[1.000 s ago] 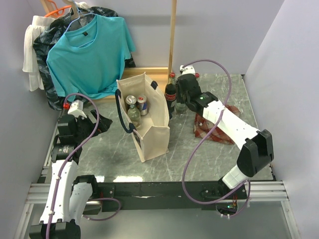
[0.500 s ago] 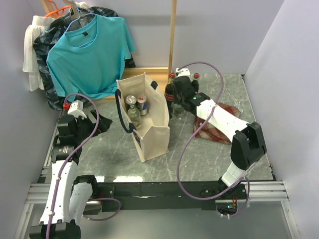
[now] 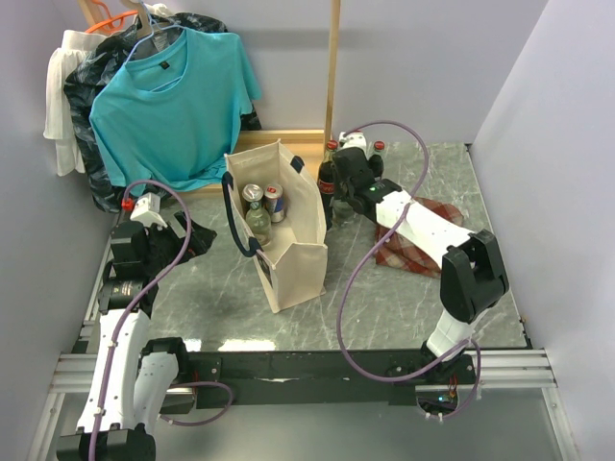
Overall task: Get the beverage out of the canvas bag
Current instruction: Place the drink at the center of the board.
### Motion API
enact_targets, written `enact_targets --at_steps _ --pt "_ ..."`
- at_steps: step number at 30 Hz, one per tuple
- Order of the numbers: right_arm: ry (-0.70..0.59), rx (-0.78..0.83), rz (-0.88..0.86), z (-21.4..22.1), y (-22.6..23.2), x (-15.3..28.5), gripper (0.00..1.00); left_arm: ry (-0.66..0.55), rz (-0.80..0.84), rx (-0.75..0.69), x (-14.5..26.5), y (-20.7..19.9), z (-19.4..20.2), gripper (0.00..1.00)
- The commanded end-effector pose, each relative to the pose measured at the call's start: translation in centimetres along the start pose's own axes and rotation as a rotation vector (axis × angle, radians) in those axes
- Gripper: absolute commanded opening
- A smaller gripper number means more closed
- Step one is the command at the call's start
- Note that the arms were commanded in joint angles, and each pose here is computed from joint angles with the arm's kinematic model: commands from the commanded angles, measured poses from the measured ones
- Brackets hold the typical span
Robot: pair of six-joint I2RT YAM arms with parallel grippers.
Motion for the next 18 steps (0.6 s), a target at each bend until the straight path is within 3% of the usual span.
enact_targets --at_steps 1,18 --pt "-0.187 -0.117 0.028 -4.5 -0.6 0.2 0.0 -0.047 0.038 -0.018 0.3 -1.0 -1.1 0.96" --pt "-0.177 -0.165 0.063 -3.5 -1.1 -1.9 0.0 -0.046 0.03 -0.015 0.3 -0.9 -1.1 0.96"
Point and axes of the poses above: each gripper's point midway between its finger pads, its own x axis back along the fingers, its own y axis along the line the jaws close on, z = x × y, the point moved 6 cm from there along x, back along the fingers, and after that the axes turned 4 degrees about x, right-handed, at the moved point
